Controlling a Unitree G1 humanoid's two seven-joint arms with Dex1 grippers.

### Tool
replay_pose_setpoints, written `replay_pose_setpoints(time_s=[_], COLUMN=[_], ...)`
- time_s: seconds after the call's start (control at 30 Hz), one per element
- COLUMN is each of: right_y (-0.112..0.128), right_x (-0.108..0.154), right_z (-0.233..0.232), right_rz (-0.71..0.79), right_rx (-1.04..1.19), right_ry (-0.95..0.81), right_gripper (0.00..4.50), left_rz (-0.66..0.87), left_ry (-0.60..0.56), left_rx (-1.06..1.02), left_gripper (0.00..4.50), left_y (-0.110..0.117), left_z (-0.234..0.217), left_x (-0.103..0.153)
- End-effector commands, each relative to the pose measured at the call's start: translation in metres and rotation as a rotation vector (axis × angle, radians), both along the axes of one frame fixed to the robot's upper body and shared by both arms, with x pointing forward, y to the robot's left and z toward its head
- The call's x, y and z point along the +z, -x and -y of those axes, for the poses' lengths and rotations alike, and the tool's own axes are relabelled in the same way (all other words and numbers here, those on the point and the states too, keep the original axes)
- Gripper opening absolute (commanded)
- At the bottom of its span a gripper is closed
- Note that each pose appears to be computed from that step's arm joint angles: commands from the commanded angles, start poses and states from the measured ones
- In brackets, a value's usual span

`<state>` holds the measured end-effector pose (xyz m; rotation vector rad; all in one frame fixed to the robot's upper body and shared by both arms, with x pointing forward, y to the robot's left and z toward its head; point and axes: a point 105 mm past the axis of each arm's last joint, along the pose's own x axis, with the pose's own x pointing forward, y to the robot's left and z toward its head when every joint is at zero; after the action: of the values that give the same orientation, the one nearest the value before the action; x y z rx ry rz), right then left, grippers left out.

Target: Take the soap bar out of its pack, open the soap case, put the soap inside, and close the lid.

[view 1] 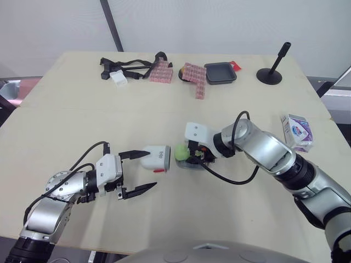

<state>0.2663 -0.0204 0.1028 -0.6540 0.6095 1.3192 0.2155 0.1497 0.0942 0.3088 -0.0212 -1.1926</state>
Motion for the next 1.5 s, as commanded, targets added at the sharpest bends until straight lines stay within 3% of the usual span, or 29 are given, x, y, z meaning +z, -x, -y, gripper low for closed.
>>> replay_pose_setpoints(time_s=[0.03, 0.33, 0.4, 0.57, 0.6, 0.97, 1.17, 1.5], right_y=[0.003, 0.001, 0.001, 0.001, 0.001, 0.002, 0.004, 0.033], right_x=[0.008, 0.008, 0.01, 0.012, 0.012, 0.028, 0.036, 0.043], right_z=[-0.002, -0.003, -0.004, -0.004, -0.004, 0.008, 0.039, 0.095], right_rz=[0.02, 0.02, 0.022, 0.021, 0.02, 0.044, 0.179, 0.284], right_rx=[0.024, 0.011, 0.009, 0.007, 0.007, 0.024, 0.081, -0.19], right_ry=[-0.018, -0.031, -0.042, -0.053, -0.053, -0.161, -0.249, -0.678], right_gripper=[1.76, 1.76, 2.81, 4.38, 4.47, 4.47, 4.47, 4.47], left_rz=[0.039, 0.044, 0.044, 0.044, 0.044, 0.059, 0.053, 0.086], left_ry=[0.002, 0.002, 0.001, 0.003, 0.003, -0.007, -0.042, -0.089], left_rx=[-0.008, -0.009, -0.011, -0.013, -0.013, -0.026, -0.057, -0.077], left_gripper=[4.5, 4.5, 4.5, 4.5, 4.5, 4.5, 4.5, 4.5], left_y=[0.001, 0.0, 0.0, -0.001, -0.001, -0.006, -0.011, -0.034], left_z=[0.0, 0.001, 0.001, 0.003, 0.003, 0.004, 0.003, -0.004], left_x=[0.009, 0.009, 0.009, 0.009, 0.008, 0.009, 0.008, 0.012])
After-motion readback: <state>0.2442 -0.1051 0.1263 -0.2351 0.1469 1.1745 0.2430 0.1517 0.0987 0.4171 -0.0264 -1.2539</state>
